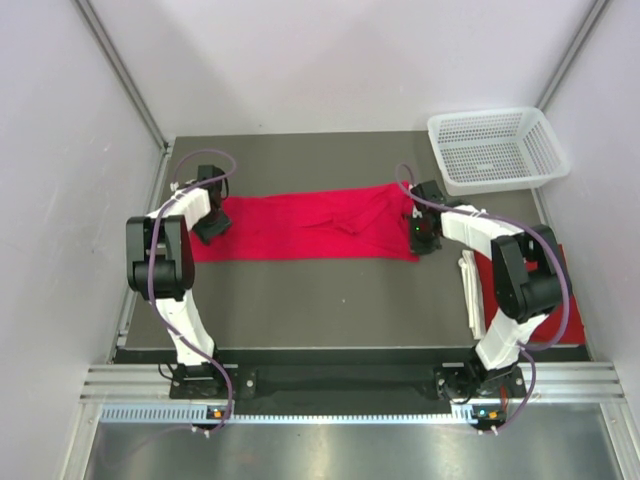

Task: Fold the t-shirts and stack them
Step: Fold the tshirt

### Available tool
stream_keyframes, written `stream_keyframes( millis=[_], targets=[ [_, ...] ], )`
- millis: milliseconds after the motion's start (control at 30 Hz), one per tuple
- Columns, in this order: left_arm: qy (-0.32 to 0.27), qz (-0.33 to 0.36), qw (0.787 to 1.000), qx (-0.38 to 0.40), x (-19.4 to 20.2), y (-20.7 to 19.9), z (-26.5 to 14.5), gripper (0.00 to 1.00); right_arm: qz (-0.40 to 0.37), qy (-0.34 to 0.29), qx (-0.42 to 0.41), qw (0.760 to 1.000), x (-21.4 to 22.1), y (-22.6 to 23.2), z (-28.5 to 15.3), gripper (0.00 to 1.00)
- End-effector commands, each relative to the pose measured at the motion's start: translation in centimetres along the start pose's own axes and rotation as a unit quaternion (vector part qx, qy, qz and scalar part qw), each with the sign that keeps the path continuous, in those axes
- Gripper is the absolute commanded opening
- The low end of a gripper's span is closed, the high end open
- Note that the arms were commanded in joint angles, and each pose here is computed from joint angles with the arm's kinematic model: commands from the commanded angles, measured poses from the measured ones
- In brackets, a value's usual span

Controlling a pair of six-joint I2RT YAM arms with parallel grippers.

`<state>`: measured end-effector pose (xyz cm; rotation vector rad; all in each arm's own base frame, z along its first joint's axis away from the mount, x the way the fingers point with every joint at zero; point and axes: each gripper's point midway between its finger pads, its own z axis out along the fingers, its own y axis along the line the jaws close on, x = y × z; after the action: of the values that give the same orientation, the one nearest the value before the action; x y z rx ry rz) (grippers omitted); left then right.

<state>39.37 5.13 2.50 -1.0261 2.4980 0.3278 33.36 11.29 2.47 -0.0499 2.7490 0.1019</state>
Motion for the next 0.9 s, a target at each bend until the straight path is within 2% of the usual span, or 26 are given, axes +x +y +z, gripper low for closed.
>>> stream_keyframes(
  millis=[0,333,500,600,667,767,867],
  targets=[
    [0.004,0.028,0.996,-0.089,0.9,3.6,2.2,0.54,-0.001,-0.037,0.023,0.999,-1.6,-1.5,-1.7,0.00],
    [-0.009,0.029,0.993,-0.113,0.0,4.5,1.5,0.54,-0.007,-0.034,0.047,0.998,-1.2,-2.4,-1.5,0.00],
    [0.002,0.020,0.995,-0.097,0.3,4.3,0.2,0.55,0.013,-0.033,0.049,0.998,-0.3,-2.6,-2.3,0.00],
    [0.003,0.019,0.997,-0.081,-0.5,3.8,-1.2,0.57,0.024,-0.036,0.053,0.998,-1.0,-2.6,-3.0,0.11],
    [0.001,0.024,0.997,-0.068,-1.1,3.5,-2.2,0.57,0.040,-0.041,0.063,0.996,-1.5,-2.7,-3.9,0.23],
    [-0.017,0.026,0.998,-0.049,-2.9,3.0,-4.3,0.58,0.075,-0.069,0.054,0.993,-3.4,-2.0,-5.5,0.31],
    [-0.025,0.018,0.999,-0.014,-3.3,2.5,-6.0,0.59,0.114,-0.104,0.014,0.988,-5.4,0.9,-6.7,0.35]
  ],
)
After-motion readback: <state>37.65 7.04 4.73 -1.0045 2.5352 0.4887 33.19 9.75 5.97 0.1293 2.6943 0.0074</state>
